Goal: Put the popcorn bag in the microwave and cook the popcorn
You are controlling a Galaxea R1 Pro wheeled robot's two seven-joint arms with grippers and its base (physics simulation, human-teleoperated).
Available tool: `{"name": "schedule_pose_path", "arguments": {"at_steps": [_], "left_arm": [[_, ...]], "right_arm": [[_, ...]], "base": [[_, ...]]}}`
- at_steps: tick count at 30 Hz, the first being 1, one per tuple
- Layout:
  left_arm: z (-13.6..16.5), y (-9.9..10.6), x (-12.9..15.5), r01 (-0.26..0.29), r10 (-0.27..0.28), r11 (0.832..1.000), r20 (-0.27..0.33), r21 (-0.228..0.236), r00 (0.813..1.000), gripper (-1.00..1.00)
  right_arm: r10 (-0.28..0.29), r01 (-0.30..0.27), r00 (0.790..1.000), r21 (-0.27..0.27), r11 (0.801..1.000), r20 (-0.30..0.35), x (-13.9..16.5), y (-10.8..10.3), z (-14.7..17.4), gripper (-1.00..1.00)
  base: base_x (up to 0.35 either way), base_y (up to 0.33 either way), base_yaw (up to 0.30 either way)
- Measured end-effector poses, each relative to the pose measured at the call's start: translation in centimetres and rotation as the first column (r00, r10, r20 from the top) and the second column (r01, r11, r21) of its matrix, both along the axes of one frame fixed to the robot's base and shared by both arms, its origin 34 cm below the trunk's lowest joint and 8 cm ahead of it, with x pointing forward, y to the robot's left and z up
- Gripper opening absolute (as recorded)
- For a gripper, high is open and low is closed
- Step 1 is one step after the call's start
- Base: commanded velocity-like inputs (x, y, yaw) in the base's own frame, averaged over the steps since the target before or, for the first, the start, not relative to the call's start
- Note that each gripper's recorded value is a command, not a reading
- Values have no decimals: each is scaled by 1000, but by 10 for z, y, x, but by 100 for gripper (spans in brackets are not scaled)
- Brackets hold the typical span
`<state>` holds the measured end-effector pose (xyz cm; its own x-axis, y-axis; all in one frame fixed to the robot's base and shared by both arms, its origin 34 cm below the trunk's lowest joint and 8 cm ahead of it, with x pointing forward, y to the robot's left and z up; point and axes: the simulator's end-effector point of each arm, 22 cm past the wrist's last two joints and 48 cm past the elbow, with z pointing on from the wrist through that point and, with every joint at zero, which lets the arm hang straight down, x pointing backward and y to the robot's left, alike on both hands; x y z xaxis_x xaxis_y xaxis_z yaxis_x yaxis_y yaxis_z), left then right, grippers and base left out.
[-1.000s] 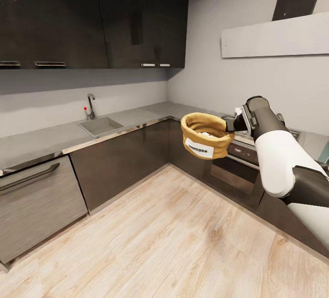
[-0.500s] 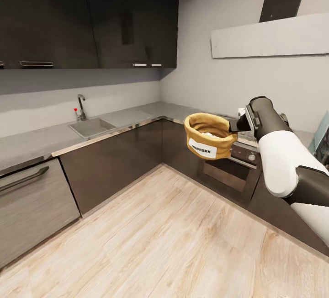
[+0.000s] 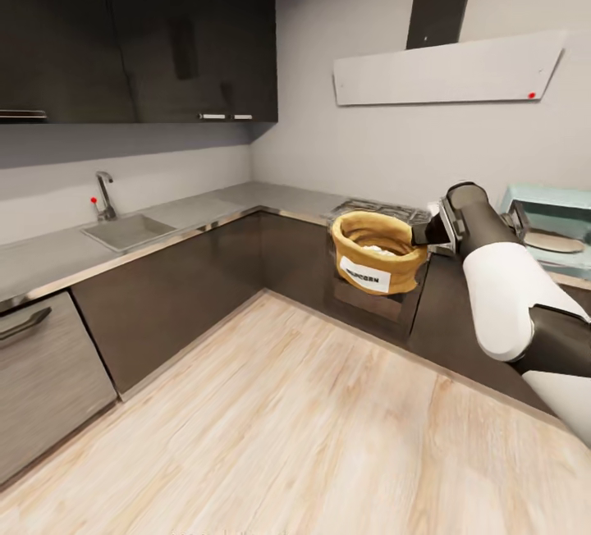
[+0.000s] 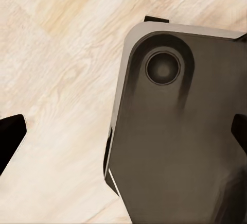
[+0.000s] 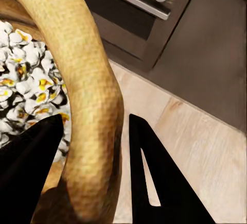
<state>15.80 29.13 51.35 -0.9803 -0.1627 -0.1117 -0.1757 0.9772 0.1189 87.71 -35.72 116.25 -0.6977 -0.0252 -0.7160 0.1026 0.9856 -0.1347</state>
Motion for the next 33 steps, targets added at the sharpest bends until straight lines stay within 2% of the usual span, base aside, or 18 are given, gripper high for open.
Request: {"name": "schedule_pose_path", "arguments": {"at_steps": [3, 14, 15, 18, 26, 33], "left_arm": [[0, 0, 0, 0, 0, 1000, 0, 0, 1000, 100], [0, 0, 1, -1, 1, 1000, 2, 0, 1000, 100], [0, 0, 1, -2, 2, 1000, 3, 0, 1000, 100], [0, 1, 1, -2, 2, 1000, 4, 1, 1000, 100], [0, 1, 3, -2, 2, 1000, 7, 1, 1000, 100], [0, 1, 4, -2, 2, 1000, 11, 1, 1000, 100]], "right_arm": [[-5, 5, 1000, -1, 1000, -23, -4, -4, -16, -100], [-22, 22, 999, -4, 1000, -27, -7, -17, -18, -100], [-23, 23, 999, -4, 1000, -38, -9, -17, -26, -100], [-25, 24, 998, -5, 1000, -59, -14, -18, -41, -100], [-27, 27, 998, -5, 1000, -60, -16, -20, -41, -100], [-76, 75, 996, -21, 997, -56, -24, -55, -36, -100]], "base": [[-276, 172, -295], [-303, 90, -295], [-263, 0, -295], [-85, 0, -295], [-4, 0, -295], [0, 0, -295]]}}
